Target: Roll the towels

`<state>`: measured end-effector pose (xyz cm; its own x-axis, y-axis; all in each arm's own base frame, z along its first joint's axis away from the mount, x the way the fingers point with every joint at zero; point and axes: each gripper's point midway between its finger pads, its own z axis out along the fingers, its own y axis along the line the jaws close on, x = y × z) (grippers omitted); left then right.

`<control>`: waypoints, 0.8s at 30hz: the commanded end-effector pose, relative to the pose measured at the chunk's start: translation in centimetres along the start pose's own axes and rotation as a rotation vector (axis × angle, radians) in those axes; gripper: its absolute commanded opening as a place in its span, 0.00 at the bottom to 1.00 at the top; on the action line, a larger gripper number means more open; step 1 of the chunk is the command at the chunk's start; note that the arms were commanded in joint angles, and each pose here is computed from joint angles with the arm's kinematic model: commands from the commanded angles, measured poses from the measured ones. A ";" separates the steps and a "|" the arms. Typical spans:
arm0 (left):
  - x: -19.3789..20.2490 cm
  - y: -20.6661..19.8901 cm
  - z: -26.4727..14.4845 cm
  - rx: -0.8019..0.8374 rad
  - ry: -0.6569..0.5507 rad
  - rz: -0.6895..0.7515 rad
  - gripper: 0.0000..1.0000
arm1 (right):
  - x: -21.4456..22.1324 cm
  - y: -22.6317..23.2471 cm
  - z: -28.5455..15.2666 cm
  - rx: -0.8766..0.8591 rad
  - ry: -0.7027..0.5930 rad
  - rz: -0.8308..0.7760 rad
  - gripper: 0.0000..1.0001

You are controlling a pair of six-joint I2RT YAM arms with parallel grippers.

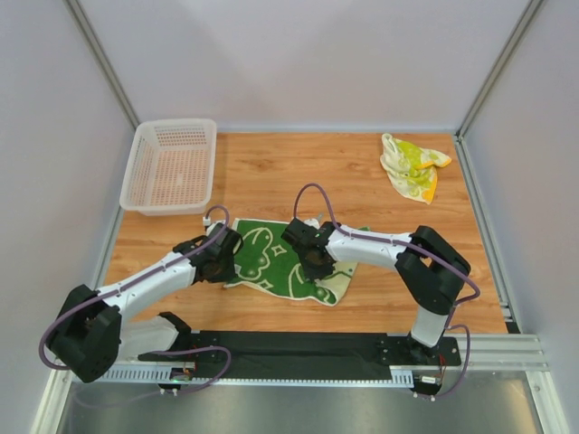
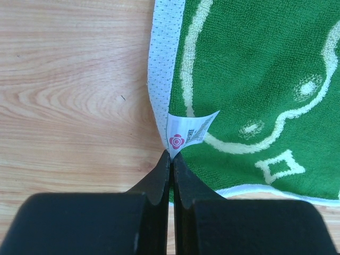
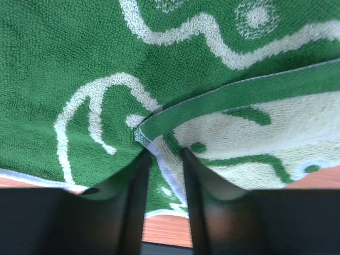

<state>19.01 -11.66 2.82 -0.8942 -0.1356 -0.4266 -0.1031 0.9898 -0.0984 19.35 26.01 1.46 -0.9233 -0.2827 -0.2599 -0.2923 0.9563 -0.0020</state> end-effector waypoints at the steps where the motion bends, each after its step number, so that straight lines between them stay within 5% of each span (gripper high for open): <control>1: -0.3 0.0 -0.4 0.013 -0.021 -0.010 0.00 | -1.3 0.5 -0.3 -0.008 -0.053 0.004 0.27; 5: -0.2 0.4 -0.4 0.001 -0.023 -0.006 0.00 | -1.6 -0.2 -1.8 0.006 -0.081 0.003 0.12; 24: -0.6 1.5 -1.1 -0.059 -0.032 0.015 0.00 | 2.0 -4.2 -5.3 0.027 -0.103 0.034 0.12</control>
<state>18.67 -10.53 3.10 -0.8890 -0.1286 -0.4395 -0.1146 0.9917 -0.0583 17.63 21.89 5.38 -0.9042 -0.2613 -0.3378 -0.2742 0.9616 -0.0100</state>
